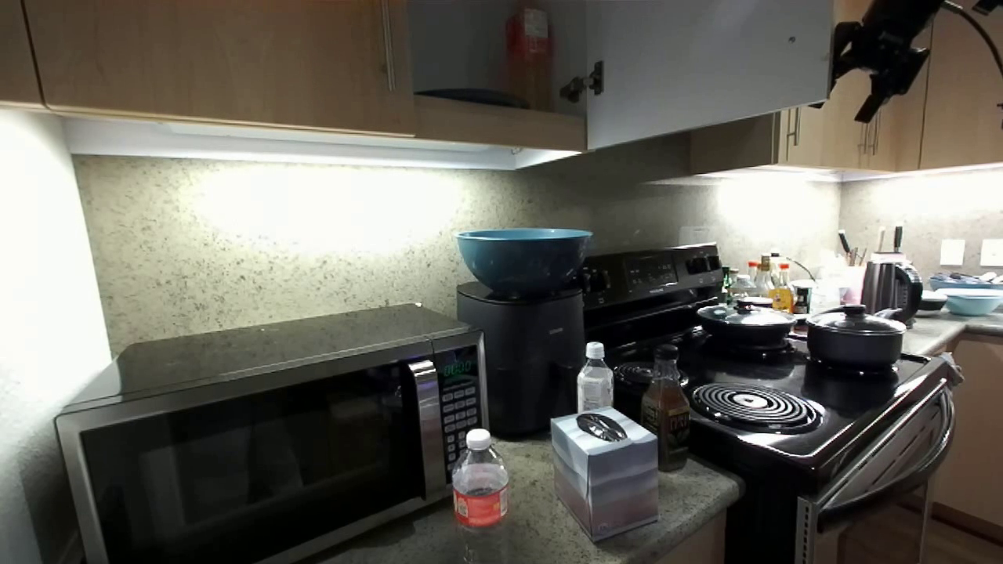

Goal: Close the drawer

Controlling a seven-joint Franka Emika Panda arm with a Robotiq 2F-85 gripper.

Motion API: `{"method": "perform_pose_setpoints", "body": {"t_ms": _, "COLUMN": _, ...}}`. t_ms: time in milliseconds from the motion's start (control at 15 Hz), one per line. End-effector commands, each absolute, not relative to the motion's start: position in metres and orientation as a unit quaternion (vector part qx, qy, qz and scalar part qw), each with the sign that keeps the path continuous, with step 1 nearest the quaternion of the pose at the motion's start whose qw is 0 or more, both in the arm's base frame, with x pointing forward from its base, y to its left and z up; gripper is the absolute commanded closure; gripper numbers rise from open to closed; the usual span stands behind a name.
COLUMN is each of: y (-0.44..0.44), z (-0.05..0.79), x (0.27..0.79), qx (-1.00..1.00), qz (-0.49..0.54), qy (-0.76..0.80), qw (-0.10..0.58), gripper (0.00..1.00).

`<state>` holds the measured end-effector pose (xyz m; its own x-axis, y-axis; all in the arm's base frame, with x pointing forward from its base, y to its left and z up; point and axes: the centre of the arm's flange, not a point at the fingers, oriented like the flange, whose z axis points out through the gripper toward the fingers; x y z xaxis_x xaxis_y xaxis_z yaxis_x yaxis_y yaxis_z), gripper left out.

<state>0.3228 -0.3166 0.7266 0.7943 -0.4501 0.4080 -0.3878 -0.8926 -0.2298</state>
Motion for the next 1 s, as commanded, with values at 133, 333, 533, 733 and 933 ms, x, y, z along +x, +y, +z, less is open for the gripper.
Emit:
{"method": "perform_pose_setpoints", "body": {"t_ms": 133, "y": -0.270, "z": 0.738, "x": 0.341, "qx": -0.960, "qz": -0.221, "qy": 0.124, "qw": 0.121, "gripper": 0.00}}
{"method": "perform_pose_setpoints", "body": {"t_ms": 333, "y": -0.228, "z": 0.744, "x": 0.359, "qx": -0.969, "qz": -0.186, "qy": 0.062, "qw": 0.148, "gripper": 0.00}}
{"method": "perform_pose_setpoints", "body": {"t_ms": 533, "y": -0.197, "z": 0.749, "x": 0.369, "qx": -0.973, "qz": -0.160, "qy": 0.015, "qw": 0.163, "gripper": 0.00}}
{"method": "perform_pose_setpoints", "body": {"t_ms": 733, "y": -0.190, "z": 0.752, "x": 0.372, "qx": -0.973, "qz": -0.147, "qy": 0.004, "qw": 0.177, "gripper": 0.00}}
{"method": "perform_pose_setpoints", "body": {"t_ms": 933, "y": -0.200, "z": 0.753, "x": 0.369, "qx": -0.972, "qz": -0.147, "qy": 0.019, "qw": 0.182, "gripper": 0.00}}
